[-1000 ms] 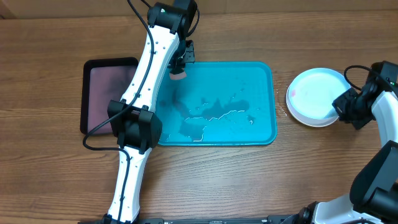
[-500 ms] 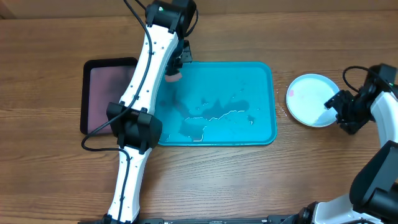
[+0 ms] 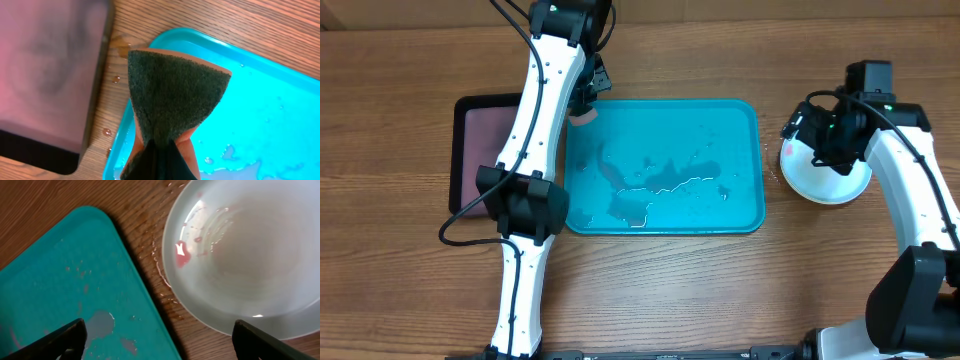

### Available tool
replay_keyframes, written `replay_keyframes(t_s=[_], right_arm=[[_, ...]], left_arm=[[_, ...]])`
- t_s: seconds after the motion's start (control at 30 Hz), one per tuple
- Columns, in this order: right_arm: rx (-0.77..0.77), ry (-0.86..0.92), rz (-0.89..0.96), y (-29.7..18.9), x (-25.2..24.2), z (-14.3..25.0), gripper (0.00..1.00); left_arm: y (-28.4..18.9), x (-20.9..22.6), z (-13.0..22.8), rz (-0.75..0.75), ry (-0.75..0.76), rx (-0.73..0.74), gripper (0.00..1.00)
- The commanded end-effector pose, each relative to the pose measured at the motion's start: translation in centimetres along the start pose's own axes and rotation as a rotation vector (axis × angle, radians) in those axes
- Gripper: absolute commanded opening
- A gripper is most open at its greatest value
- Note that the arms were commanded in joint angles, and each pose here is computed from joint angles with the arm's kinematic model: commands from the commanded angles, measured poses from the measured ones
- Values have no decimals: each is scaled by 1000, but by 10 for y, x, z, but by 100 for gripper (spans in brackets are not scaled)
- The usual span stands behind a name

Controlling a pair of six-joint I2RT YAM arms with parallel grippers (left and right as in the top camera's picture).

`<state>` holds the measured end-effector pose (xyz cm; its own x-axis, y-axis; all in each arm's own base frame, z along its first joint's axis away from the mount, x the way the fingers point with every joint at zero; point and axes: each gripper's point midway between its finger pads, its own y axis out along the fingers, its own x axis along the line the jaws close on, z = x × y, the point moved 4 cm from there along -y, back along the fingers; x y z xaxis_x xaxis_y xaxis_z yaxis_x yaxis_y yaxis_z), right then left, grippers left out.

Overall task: Clean dirty plates on tray and stack at the side
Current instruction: 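Move the left gripper to the black rack and release the sponge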

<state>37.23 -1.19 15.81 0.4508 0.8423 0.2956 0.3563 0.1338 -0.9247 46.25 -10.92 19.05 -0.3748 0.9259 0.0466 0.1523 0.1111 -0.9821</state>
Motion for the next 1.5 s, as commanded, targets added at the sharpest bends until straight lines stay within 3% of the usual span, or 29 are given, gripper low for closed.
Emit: replay_keyframes(t_s=[0.0,0.17,0.3,0.5,0.87,0.97,1.1,1.3,1.4,1.47], right_arm=[[-39,-40,-32,-11,12,-4,96],[-40,-40,-32,-11,12,-4,96],[-43,-41,-34,-11,13,-5,97],[-48,-41,-37,-11,13,-6,97],[-29,-58,-27,-11,11,-2,97],[-27,-60,-26,-11,11,-1,97],[-25,-60,-25,-11,11,-1,97],[-19,-59,-22,-11,10,0,97],[-19,-59,-22,-11,10,0,97],[-19,-83,-27,-12,11,0,93]], left_arm=[[-51,-6,12,114,47,-49,4],[-91,13,25,62,50,-145,4],[-105,54,40,-71,-83,-189,4],[-68,101,43,-290,-313,-178,4],[19,143,7,-302,-511,-199,4],[30,155,7,-322,-534,-184,11],[36,168,5,-341,-557,-172,32],[37,175,-2,-335,-532,-177,48],[37,176,-2,-335,-533,-179,47],[29,173,-4,-315,-475,-173,38]])
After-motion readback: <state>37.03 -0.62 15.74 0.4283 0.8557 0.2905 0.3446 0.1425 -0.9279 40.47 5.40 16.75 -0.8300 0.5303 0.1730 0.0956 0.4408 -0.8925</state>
